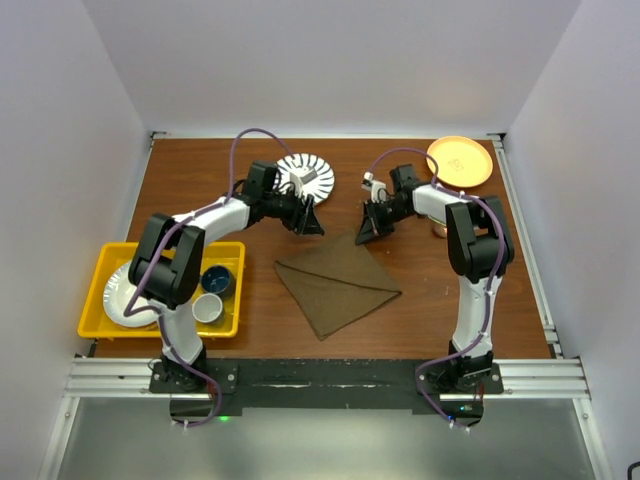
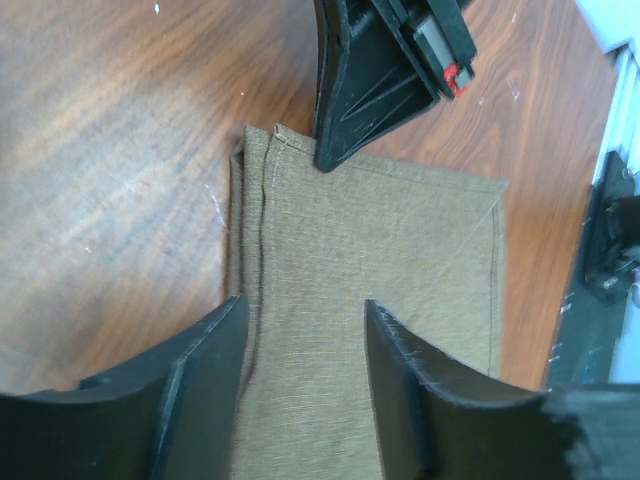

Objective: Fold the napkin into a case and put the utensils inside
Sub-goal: Pick up the upper triangle-folded napkin from the center of the board.

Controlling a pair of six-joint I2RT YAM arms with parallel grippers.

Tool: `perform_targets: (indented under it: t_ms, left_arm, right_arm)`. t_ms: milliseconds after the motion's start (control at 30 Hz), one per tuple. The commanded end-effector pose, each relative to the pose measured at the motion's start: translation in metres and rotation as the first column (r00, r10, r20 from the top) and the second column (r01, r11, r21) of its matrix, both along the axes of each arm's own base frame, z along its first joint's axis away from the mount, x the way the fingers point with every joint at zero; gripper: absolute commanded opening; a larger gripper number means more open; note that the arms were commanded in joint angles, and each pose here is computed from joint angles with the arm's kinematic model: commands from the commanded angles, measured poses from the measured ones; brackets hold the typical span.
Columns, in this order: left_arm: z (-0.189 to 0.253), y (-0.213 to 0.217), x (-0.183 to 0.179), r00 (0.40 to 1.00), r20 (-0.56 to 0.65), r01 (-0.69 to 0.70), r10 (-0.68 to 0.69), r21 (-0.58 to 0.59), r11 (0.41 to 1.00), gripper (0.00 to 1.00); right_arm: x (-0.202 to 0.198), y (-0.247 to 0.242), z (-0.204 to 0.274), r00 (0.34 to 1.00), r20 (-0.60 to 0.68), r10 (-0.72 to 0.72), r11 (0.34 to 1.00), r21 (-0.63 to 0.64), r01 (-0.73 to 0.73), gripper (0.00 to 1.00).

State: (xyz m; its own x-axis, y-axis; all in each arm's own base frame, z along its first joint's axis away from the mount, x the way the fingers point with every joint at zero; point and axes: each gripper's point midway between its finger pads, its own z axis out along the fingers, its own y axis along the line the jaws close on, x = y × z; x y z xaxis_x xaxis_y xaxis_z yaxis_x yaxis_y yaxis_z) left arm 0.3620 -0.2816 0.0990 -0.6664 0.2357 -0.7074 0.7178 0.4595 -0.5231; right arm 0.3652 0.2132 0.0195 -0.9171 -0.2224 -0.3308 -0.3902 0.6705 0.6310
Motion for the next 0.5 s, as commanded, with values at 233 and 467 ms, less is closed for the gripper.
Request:
perform_targets:
  t_ms: [233, 467]
  left_arm:
    - [0.034, 0.013, 0.0, 0.773, 0.547, 0.298, -0.322, 0.134, 0.945, 0.78]
    - [0.037, 0.023, -0.009, 0.468, 0.733, 0.425, -0.494, 0.303, 0.853, 0.81]
  right_arm:
    - [0.01, 0.017, 0.046, 0.936, 0.282, 0.21, 0.976, -0.01, -0.216, 0.0]
    - [-0.001, 0.026, 0.06, 0.868, 0.398, 0.297, 0.953, -0.063, -0.297, 0.0]
